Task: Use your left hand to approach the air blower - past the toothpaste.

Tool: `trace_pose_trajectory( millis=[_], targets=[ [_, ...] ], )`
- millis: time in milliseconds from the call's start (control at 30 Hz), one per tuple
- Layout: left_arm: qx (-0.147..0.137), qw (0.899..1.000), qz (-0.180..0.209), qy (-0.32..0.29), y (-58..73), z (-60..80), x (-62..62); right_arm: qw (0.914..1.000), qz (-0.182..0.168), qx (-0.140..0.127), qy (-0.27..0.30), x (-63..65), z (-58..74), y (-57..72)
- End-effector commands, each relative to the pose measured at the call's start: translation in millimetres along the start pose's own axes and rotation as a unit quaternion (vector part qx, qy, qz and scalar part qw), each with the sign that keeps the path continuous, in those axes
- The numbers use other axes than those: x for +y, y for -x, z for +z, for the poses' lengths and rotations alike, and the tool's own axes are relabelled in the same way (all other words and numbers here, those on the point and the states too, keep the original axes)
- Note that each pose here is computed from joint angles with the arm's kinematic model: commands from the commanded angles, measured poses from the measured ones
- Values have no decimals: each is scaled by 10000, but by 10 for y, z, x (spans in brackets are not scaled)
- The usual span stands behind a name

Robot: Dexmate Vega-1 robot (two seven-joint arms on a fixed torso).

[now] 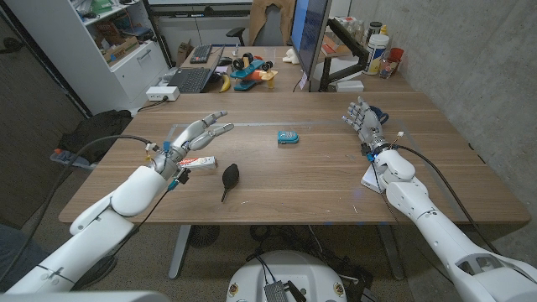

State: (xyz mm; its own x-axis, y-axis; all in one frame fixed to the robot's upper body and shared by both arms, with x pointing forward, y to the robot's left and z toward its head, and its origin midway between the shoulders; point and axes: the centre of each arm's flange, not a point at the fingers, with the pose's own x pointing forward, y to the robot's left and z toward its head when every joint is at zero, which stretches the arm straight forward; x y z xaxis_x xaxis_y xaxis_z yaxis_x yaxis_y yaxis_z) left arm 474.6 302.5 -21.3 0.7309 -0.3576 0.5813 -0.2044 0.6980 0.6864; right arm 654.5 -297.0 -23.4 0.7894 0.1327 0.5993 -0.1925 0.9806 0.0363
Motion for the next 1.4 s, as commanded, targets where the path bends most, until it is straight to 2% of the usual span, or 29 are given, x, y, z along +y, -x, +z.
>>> trace_pose_trajectory(
  millis=[33, 500, 1000, 1400],
  targets=[
    [72, 9992, -15, -386, 70, 0, 8, 10000, -23, -9, 40, -14, 24, 26],
    [60, 9954, -109, -953, 59, 67, -6, 10000, -66, -44, 35, -31, 24, 43],
    [12, 9915, -169, -1293, 65, 95, -26, 9999, -100, -24, 14, -56, -2, 56],
    [76, 9864, -232, -1625, 97, 136, -48, 9999, -108, -16, -16, -68, -14, 36]
  ],
)
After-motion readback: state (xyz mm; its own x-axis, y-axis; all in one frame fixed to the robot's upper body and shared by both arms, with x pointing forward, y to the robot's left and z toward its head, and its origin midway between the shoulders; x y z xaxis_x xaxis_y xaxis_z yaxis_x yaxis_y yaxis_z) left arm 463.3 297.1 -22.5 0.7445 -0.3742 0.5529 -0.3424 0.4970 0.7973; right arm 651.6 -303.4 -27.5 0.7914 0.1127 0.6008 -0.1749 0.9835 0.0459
